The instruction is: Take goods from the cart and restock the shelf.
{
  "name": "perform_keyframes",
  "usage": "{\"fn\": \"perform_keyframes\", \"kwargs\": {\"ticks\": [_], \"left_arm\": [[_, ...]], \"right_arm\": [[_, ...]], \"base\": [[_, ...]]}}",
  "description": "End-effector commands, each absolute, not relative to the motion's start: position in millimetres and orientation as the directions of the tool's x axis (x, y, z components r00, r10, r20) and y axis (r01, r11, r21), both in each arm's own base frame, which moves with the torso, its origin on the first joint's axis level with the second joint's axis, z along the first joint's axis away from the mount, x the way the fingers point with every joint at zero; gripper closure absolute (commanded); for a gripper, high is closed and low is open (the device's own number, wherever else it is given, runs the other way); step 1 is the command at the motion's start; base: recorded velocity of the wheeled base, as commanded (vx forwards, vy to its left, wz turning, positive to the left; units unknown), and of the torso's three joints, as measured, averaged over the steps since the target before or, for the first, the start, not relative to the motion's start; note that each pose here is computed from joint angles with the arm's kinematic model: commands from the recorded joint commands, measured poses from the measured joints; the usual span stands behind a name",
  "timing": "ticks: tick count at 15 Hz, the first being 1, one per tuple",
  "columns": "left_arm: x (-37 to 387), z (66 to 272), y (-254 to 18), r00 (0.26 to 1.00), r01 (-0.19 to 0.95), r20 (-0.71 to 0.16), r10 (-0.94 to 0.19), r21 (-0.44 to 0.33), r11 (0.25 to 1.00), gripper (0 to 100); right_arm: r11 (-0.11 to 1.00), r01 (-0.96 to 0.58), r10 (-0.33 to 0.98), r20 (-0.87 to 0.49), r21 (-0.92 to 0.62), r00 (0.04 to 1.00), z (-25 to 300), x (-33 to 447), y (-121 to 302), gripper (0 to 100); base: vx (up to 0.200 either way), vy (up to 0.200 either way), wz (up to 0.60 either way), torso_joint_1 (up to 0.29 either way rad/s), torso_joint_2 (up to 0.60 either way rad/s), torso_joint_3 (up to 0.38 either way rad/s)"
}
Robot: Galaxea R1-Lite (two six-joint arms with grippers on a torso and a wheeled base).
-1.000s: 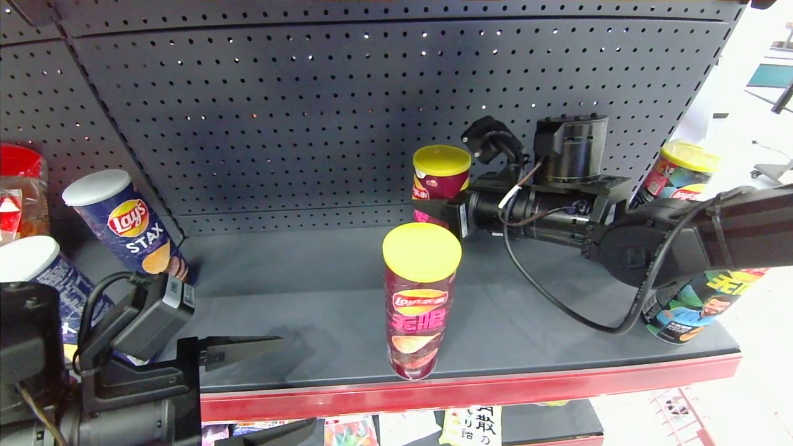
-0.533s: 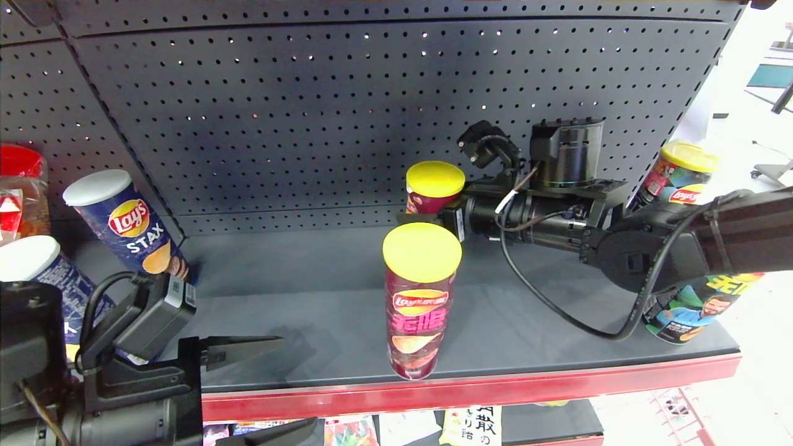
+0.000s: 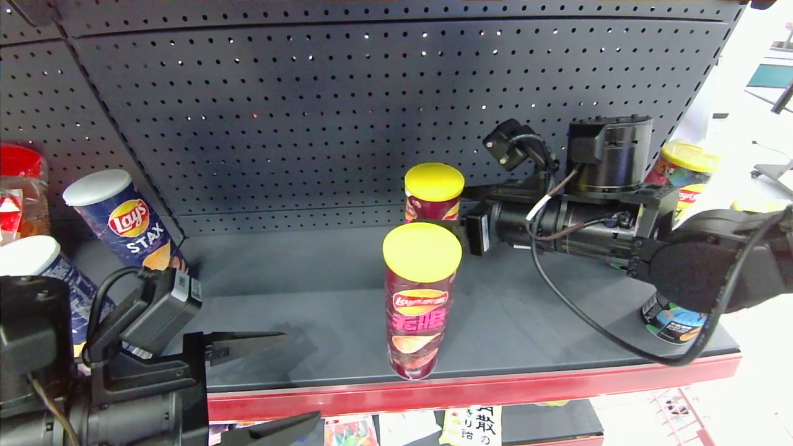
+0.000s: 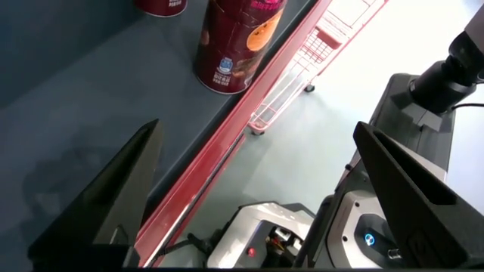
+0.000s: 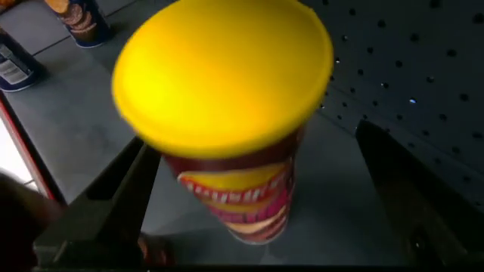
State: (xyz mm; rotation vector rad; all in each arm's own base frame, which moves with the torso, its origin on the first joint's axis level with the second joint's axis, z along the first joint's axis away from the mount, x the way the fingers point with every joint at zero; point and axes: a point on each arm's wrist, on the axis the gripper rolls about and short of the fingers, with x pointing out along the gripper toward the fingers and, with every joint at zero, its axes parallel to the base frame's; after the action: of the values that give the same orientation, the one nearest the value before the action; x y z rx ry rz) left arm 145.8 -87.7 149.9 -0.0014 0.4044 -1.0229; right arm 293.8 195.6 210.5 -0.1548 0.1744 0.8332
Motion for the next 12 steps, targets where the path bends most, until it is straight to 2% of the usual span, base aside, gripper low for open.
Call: {"fn": "perform_keyframes", "kwargs": {"ticks": [1, 8, 12], "left_arm": [[148, 150, -89, 0.453, 0.828, -0.33, -0.828, -0.188, 0.528, 0], [155, 153, -92, 0.457, 0.829, -0.327, -0.827, -0.18, 0.529, 0], [156, 152, -92, 0.474, 0.818, -0.336, -0.814, -0.174, 0.548, 0]], "right_arm": [[0.668, -0.741, 0.719, -0.191, -0.075, 0.668, 221, 282, 187, 0], [0.72, -0.689, 0.663, -0.212, -0.086, 0.719, 221, 243, 161, 0], [0.708, -0.7, 0.673, -0.213, -0.088, 0.708, 221, 215, 148, 0]], "base": [[0.0, 0.0, 0.0, 0.0, 0.0, 0.0], [0.0, 0.0, 0.0, 0.0, 0.0, 0.0], [0.0, 0.0, 0.0, 0.0, 0.0, 0.0]]}}
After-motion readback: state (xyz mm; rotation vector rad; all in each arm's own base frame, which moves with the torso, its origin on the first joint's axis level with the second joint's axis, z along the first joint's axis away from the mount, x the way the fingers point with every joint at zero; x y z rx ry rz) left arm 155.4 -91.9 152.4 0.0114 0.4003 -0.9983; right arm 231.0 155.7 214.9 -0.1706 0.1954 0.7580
